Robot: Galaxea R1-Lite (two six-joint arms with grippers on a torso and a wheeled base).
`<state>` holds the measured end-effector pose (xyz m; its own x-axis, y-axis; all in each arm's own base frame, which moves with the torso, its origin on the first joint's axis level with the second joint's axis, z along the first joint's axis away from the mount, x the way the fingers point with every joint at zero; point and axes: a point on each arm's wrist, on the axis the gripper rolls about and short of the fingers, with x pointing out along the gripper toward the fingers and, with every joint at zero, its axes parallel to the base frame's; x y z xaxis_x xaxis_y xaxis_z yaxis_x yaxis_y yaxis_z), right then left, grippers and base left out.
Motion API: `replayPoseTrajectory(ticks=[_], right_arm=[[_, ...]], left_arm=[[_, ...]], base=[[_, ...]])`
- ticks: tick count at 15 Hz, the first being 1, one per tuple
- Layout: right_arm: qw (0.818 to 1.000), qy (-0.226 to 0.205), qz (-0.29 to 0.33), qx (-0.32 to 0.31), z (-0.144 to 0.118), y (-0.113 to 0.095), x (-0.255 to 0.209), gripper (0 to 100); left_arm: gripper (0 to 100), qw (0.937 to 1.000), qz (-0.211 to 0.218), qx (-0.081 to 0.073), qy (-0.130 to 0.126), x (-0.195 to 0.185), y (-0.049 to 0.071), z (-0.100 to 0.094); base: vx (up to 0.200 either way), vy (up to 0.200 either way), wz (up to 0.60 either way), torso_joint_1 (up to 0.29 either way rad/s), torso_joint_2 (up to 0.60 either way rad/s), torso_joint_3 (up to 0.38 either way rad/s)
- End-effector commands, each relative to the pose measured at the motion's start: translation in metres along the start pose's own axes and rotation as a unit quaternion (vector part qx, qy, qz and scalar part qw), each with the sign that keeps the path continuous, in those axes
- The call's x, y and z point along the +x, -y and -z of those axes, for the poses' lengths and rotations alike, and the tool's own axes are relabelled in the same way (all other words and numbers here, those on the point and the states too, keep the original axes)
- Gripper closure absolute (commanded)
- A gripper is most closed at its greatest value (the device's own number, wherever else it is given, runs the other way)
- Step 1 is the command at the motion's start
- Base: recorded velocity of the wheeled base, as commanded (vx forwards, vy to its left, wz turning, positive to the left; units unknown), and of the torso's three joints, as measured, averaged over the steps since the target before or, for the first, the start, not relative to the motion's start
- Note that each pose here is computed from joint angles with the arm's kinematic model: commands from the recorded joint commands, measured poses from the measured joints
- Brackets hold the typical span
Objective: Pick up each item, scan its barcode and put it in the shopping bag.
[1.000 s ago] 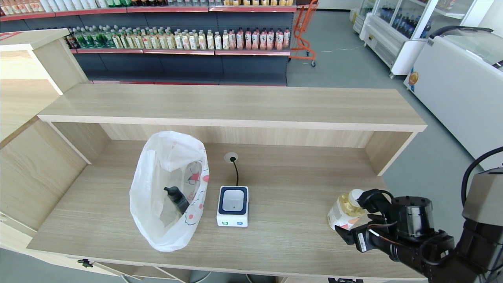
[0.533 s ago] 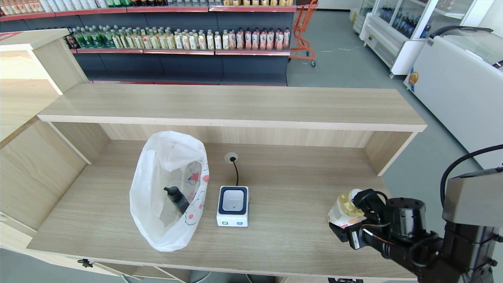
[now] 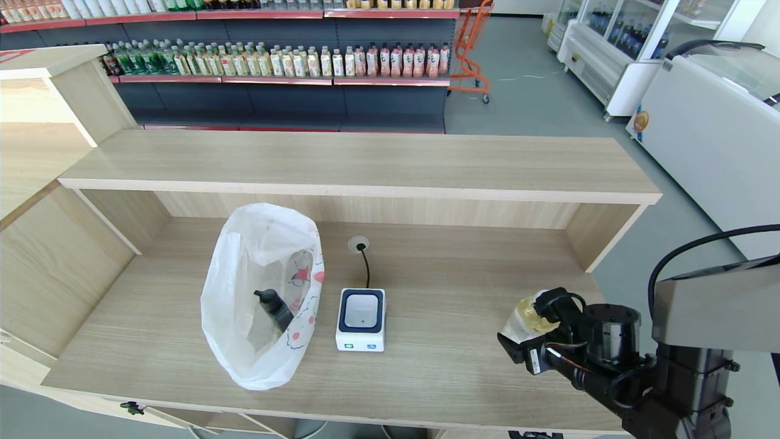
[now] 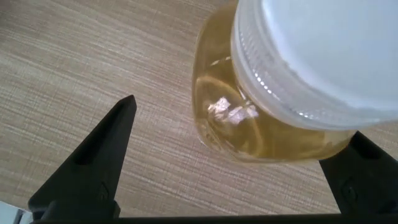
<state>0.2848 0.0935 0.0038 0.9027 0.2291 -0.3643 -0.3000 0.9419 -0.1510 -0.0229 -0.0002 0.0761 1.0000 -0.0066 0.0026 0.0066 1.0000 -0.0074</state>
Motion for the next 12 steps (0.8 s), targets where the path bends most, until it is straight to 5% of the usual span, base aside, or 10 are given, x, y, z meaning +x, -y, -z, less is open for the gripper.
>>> replayPoseTrajectory(ticks=[1,7,8,12], right_arm=[[1.000,0.007,-0.005,-0.003,0.003,-0.005,0.010,0],[1.000,0.026,-0.005,-0.016,0.001,-0.008,0.024,0],[0.999,0.029,-0.005,-0.017,0.000,-0.008,0.025,100],[0.999,0.045,-0.003,-0.020,-0.005,-0.008,0.033,100]], left_arm=[[0,1.0000,-0.001,0.000,0.000,0.000,0.000,0.000],[0,1.0000,0.001,0.000,0.000,0.000,0.000,0.000],[0,1.0000,0.000,0.000,0.000,0.000,0.000,0.000],[0,1.0000,0.000,0.000,0.000,0.000,0.000,0.000]], base=[[0.000,0.000,0.00,0.000,0.00,0.000],[0.000,0.000,0.00,0.000,0.00,0.000],[0.000,0.000,0.00,0.000,0.00,0.000],[0.000,0.000,0.00,0.000,0.00,0.000]])
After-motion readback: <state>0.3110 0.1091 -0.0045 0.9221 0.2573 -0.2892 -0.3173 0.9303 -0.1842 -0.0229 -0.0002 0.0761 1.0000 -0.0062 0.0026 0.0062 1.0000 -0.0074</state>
